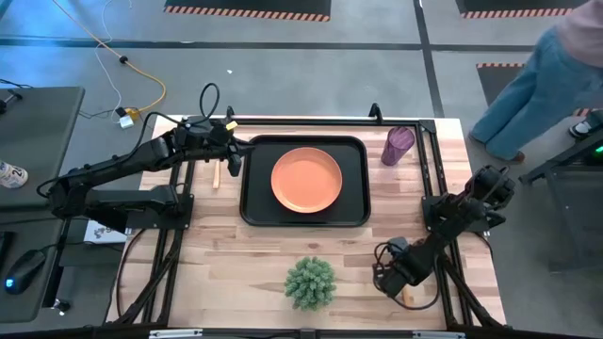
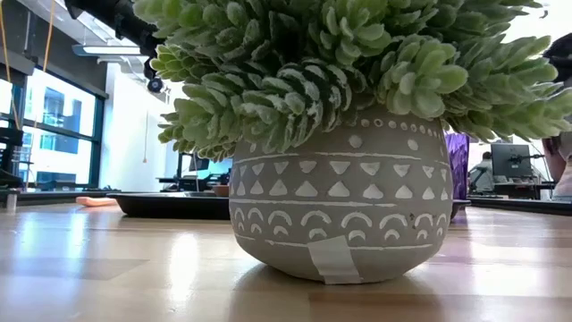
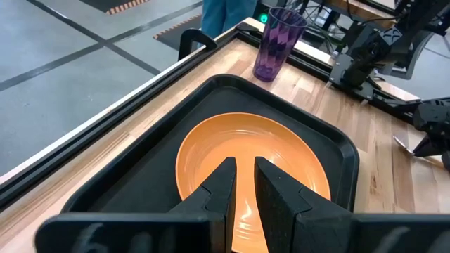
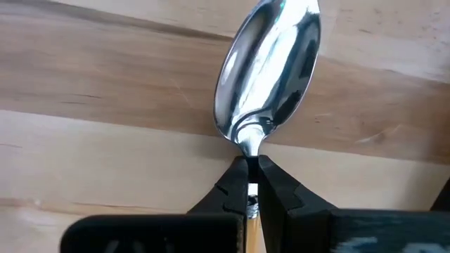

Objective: Pick and place plate/cup/fork/spoon on tray
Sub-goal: Put the orange spoon on the black tray

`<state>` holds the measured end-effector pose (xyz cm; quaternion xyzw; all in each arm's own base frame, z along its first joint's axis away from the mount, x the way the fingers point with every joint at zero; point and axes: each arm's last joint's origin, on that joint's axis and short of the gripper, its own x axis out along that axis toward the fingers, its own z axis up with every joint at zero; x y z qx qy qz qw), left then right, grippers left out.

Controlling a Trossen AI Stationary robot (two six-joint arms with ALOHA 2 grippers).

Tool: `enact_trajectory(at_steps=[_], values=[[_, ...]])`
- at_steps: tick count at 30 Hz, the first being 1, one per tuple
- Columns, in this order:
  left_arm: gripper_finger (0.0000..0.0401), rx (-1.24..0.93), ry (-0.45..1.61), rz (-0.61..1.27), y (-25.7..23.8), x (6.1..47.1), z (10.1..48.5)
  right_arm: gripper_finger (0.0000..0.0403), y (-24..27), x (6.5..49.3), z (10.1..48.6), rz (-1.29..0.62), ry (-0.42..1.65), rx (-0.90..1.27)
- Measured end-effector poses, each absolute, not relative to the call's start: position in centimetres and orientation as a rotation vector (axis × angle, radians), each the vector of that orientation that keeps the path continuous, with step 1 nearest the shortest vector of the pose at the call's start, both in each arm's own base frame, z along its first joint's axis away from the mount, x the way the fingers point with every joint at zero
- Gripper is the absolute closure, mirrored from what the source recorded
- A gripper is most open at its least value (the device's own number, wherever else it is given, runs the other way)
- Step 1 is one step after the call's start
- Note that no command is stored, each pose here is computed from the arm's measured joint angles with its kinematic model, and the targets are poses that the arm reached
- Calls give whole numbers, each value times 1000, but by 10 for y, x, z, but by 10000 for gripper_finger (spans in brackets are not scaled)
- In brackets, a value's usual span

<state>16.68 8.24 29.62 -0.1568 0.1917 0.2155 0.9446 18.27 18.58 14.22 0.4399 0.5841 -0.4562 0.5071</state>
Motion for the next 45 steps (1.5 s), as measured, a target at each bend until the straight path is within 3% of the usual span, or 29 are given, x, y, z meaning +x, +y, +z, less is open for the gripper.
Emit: enact_trajectory(at_steps=[36, 45], values=[[357, -293, 398, 433, 82, 167, 296, 402, 70, 232, 188, -915, 1232, 959], [357, -293, 398, 433, 82, 167, 296, 403, 30, 252, 233, -911, 1153, 782]])
